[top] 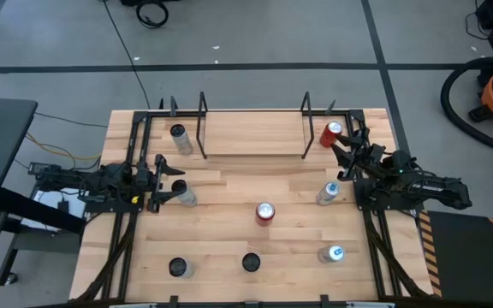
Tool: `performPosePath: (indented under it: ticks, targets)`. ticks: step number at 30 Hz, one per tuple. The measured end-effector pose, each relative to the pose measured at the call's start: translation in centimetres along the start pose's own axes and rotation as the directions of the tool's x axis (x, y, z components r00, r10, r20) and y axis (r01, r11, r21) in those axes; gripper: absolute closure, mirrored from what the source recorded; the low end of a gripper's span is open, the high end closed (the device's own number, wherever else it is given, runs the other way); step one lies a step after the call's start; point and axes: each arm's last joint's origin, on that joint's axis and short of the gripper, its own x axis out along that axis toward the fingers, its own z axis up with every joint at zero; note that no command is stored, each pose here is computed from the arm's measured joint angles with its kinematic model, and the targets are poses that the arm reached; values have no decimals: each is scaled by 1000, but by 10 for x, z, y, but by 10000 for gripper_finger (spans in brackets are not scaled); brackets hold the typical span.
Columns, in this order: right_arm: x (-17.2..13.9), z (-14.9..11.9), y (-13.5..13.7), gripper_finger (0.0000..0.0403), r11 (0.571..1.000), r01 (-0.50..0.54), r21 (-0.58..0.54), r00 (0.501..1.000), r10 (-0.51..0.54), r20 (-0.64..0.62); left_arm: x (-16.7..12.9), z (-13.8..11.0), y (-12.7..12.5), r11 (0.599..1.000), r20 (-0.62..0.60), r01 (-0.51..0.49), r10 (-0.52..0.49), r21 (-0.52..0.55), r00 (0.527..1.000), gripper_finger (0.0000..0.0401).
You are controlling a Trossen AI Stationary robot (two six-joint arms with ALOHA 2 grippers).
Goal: Place canned beverage on shelf
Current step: Put the top red soda can on the shelf
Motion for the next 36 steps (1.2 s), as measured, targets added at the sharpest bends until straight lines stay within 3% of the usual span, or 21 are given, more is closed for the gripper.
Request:
performPosePath:
  ticks: [4, 11, 25, 36]
  targets:
    - [0, 1, 0, 240, 1000, 1, 3, 1000, -1, 12, 0, 0, 0, 1000, 0, 0, 0, -1, 1000, 94]
    - [0, 3, 3, 222, 994, -101, 46, 994, 99, 45, 0, 0, 0, 1000, -1, 0, 0, 0, 1000, 94]
    - [0, 2, 3, 74, 994, -99, 44, 995, 98, 32, 0, 0, 0, 1000, 0, 0, 0, 2, 1000, 94]
    - [0, 4, 1, 63, 996, -79, 39, 996, 76, 54, 0, 0, 0, 997, 1, -1, 1, 72, 1000, 94]
